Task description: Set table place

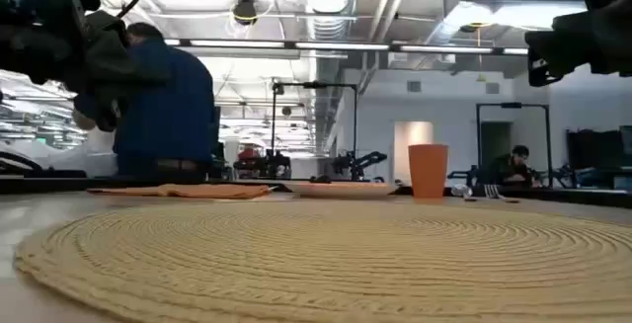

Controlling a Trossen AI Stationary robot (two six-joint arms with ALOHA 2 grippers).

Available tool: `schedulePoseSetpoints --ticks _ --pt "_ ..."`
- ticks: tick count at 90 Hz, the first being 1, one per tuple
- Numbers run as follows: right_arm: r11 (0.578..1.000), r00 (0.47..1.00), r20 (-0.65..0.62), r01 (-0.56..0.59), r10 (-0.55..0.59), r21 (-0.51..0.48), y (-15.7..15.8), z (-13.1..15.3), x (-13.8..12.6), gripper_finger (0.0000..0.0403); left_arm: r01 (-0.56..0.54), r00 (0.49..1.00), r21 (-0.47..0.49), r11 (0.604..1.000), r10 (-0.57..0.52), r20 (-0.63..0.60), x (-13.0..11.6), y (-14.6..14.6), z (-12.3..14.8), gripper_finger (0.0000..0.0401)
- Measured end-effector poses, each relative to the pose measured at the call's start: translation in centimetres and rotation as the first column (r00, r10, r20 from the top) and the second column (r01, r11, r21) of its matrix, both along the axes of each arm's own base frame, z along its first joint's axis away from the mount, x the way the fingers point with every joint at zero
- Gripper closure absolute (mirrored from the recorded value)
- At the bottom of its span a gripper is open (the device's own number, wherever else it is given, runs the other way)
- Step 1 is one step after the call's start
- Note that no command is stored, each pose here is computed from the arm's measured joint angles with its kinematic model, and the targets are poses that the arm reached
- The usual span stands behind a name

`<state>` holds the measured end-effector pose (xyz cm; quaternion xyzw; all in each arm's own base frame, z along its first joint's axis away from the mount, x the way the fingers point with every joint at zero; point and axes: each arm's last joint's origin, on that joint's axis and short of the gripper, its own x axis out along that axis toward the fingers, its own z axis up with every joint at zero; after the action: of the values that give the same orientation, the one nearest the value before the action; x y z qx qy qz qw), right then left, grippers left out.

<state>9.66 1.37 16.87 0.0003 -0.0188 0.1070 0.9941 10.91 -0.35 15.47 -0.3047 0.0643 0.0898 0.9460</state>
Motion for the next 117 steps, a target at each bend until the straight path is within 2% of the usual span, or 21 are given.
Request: schedulePoseSetpoints --ticks 89,109,117 --pt "1.000 1.000 0.000 0.000 0.000 0.000 0.00 0.00 0.00 0.0269 0.001 1.000 0.001 1.000 -0.001 0.000 0.00 0.00 0.00 0.0401" --pt "1.000 1.000 0.000 0.000 0.000 0.000 0.00 0.00 0.00 0.0269 0.011 1.000 0.087 0.996 -0.010 -0.009 0.00 0.02 0.03 0.0401" --pt "1.000 1.000 0.000 0.000 0.000 0.000 0.00 0.00 0.00 0.0269 -0.029 0.999 0.143 0.989 0.031 -0.011 -0.01 0.16 0.07 0.0401"
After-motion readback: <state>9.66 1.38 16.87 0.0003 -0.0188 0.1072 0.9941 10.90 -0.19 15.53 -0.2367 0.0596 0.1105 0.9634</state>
